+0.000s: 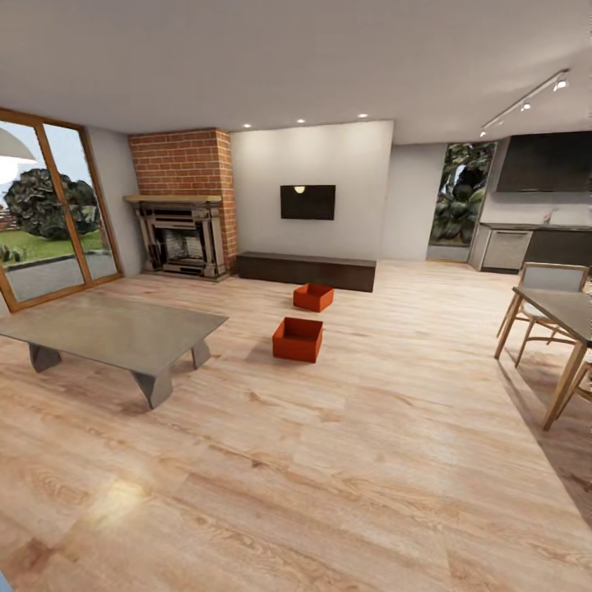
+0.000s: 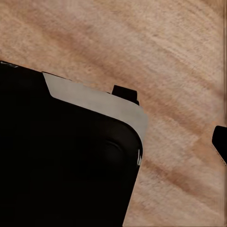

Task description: Move the two storage containers from the living room to the garage. In the garage, place one container on the floor and stack the other container on top of it (either order is fine).

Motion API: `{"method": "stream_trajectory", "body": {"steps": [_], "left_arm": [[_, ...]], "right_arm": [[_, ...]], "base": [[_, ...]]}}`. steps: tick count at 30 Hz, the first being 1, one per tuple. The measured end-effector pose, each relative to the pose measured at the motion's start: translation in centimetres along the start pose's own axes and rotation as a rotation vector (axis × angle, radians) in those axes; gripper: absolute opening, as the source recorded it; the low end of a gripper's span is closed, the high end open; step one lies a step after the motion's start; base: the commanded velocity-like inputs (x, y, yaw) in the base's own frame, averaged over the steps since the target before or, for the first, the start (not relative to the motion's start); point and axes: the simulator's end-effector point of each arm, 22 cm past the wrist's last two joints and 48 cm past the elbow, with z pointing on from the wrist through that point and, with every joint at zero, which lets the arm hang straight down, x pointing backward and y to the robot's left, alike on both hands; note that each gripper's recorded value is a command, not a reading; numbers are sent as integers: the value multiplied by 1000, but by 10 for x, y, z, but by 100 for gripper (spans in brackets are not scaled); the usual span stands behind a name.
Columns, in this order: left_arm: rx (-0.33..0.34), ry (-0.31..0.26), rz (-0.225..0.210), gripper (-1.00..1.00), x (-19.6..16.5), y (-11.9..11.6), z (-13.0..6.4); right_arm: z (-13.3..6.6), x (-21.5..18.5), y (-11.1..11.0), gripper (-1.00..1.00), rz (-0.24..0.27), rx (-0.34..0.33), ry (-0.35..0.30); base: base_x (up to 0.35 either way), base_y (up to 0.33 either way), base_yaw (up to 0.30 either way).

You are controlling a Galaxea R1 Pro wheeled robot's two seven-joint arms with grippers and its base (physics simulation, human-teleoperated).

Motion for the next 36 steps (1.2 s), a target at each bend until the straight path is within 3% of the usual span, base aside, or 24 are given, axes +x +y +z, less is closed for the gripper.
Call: {"method": "stream_trajectory", "body": {"steps": [19, 36], "left_arm": [[0, 3, 0, 100, 1, 0, 0], [0, 4, 0, 100, 1, 0, 0]], "right_arm": [[0, 0, 0, 100, 0, 0, -1], [0, 2, -1, 100, -11, 0, 9]], "base": [[325, 15, -229], [325, 137, -18]]}}
